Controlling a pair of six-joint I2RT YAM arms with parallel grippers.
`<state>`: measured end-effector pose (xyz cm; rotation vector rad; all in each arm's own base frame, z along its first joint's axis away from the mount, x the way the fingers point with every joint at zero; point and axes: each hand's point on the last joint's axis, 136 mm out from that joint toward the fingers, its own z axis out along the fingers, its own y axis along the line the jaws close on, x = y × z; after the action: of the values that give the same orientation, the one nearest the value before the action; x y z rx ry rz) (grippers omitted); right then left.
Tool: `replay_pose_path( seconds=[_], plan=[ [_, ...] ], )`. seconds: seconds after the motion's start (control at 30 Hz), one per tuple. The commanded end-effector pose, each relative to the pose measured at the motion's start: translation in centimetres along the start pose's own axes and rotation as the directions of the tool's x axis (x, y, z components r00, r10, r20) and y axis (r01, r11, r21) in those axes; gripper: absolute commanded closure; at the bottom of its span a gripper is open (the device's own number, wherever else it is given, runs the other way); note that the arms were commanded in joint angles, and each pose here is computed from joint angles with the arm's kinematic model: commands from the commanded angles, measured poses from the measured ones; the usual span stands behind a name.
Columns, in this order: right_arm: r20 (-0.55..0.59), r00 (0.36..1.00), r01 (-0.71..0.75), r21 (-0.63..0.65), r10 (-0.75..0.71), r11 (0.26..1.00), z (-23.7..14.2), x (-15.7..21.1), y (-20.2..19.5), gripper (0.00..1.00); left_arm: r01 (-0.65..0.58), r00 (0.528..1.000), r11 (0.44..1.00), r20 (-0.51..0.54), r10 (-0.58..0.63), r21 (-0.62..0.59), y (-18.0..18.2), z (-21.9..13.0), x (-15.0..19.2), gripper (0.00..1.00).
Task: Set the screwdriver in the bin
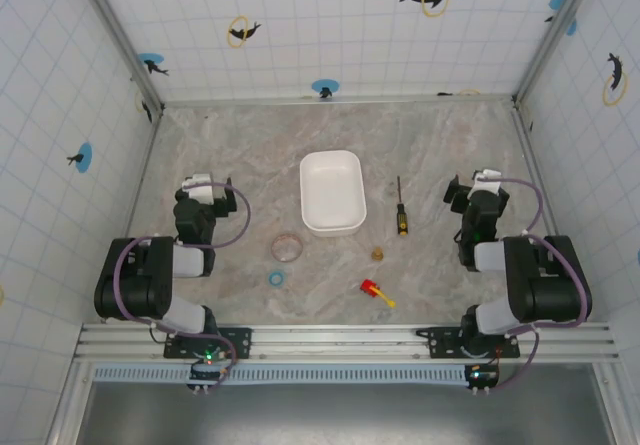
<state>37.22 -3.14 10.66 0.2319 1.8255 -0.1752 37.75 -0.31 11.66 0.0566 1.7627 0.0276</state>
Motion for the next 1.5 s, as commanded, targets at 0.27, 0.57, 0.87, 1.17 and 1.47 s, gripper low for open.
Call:
replay_pose_path(
  seconds=[0.27,0.57,0.87,1.17,1.47],
  plan=[
    [0.038,0.999,-0.010,0.007,0.010,1.000,0.4,-1.4,0.1,0.01,-0.014,1.000,1.000,0.027,0.013,0.011,-0.2,0.1,-0.5,0.02],
    [0.041,0.999,-0.012,-0.001,0.012,1.000,0.4,-1.5,0.1,0.01,-0.013,1.000,1.000,0.025,0.013,0.011,-0.1,0.1,-0.5,0.02],
    [0.025,1.000,0.002,0.025,-0.003,1.000,0.3,-2.6,0.2,0.01,-0.012,1.000,1.000,-0.005,0.012,0.001,0.1,0.5,-1.9,0.02],
    [-0.011,0.999,0.053,-0.002,-0.053,0.999,-2.1,-5.9,1.8,0.01,0.115,0.992,0.980,-0.077,-0.103,0.162,-2.6,-0.4,-4.8,0.03],
    [-0.294,0.956,-0.063,-0.252,-0.014,0.966,-6.3,-4.6,7.2,0.01,0.302,0.944,0.913,-0.218,-0.247,0.273,-5.9,-2.3,-4.0,0.02]
  ],
)
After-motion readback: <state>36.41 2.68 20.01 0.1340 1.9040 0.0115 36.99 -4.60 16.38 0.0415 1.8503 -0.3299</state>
